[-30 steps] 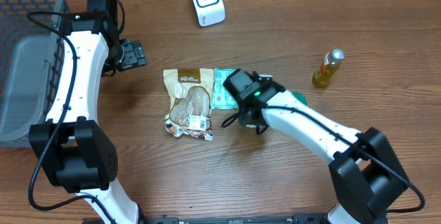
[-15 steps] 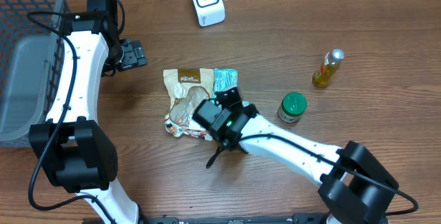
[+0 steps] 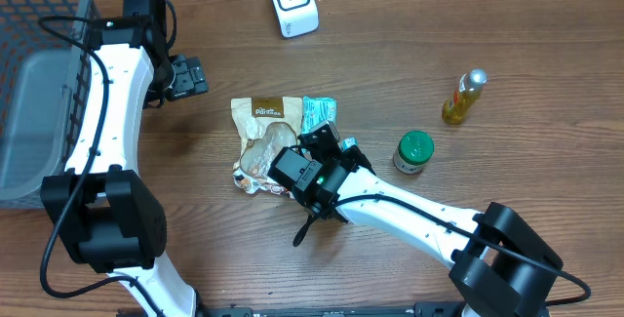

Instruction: Scan the item barcode

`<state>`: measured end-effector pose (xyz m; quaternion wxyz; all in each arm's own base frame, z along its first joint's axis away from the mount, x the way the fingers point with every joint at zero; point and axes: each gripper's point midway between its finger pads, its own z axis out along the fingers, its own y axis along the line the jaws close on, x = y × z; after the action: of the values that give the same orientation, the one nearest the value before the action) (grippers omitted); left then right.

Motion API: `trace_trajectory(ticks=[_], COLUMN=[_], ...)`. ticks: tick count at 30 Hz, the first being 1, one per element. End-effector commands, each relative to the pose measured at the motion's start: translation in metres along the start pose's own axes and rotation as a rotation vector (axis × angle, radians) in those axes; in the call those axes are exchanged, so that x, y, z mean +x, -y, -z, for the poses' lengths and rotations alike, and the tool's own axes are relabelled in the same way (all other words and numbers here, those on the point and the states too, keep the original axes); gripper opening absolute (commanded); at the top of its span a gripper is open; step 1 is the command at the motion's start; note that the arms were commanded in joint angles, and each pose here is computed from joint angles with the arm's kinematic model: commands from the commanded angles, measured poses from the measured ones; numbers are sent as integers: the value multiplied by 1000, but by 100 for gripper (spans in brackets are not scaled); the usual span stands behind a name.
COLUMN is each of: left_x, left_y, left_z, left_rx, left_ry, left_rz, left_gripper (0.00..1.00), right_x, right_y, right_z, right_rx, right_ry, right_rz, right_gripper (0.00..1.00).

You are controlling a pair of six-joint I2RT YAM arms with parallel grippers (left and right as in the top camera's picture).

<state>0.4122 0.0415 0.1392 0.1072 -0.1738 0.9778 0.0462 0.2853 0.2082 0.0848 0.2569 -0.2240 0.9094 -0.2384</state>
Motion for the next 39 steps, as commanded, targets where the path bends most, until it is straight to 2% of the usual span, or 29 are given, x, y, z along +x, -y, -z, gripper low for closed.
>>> trace_trajectory(ticks=[1, 25, 30, 39], left_x=[-5, -5, -5, -5], left_y=[3, 3, 4, 3], left_z=[11, 11, 11, 11], left_rx=[0, 0, 0, 0], left_ry=[36, 35, 35, 36], left_rz=[-12, -13, -12, -13], left_gripper=[100, 100, 100, 99], right_x=[3, 20, 20, 21], right_y=[2, -7, -19, -27], right_z=[-6, -22, -22, -21], right_rx=[37, 29, -35, -79], right_ry=[6, -7, -18, -26], right_rz=[17, 15, -2, -10], right_gripper=[4, 4, 4, 14])
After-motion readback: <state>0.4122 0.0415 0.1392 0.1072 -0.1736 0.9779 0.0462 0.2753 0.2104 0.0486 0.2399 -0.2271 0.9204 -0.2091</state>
